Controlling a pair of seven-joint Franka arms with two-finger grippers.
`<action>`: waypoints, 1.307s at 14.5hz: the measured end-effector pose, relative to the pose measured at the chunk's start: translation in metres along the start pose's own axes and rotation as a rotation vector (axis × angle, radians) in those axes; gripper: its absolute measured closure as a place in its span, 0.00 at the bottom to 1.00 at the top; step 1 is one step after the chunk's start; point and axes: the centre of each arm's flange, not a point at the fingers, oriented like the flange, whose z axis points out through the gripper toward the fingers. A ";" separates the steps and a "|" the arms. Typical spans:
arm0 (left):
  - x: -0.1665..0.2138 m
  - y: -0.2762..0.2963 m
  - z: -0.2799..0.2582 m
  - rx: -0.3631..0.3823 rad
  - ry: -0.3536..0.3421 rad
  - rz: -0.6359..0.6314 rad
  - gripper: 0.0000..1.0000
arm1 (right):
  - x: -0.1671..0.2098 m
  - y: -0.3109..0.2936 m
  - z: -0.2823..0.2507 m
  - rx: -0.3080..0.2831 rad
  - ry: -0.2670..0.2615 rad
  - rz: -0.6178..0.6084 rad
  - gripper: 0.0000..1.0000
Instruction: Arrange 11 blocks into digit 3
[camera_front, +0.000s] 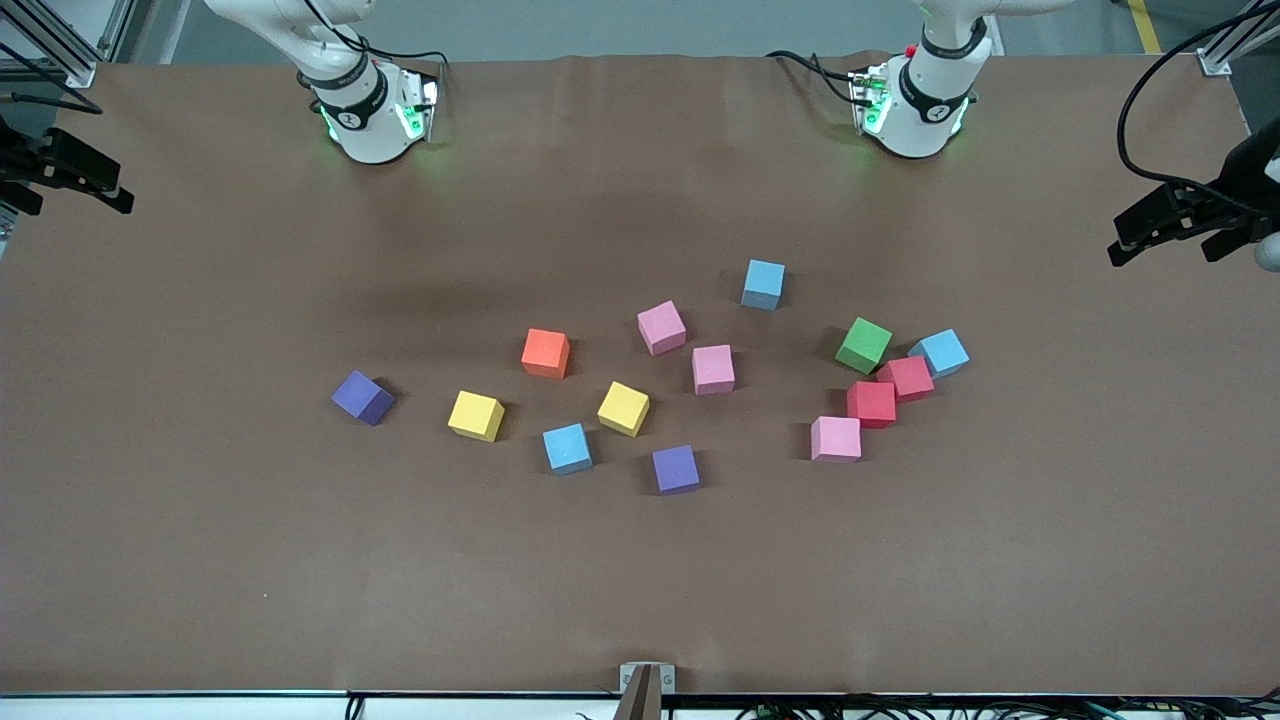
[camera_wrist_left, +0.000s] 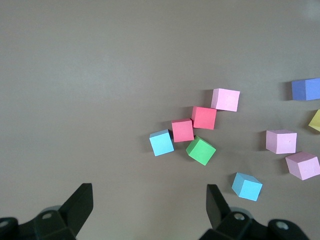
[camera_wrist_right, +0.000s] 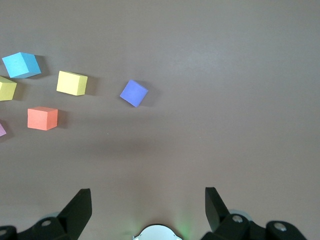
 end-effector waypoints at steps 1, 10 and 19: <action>0.000 0.000 0.000 0.000 0.000 0.000 0.00 | -0.001 -0.004 -0.001 -0.001 0.002 -0.007 0.00; 0.000 0.000 0.000 0.000 -0.002 -0.036 0.00 | -0.003 -0.006 -0.005 -0.002 0.013 -0.011 0.00; -0.026 0.125 0.082 0.003 -0.233 0.065 0.00 | 0.052 0.003 0.058 -0.002 -0.037 0.003 0.00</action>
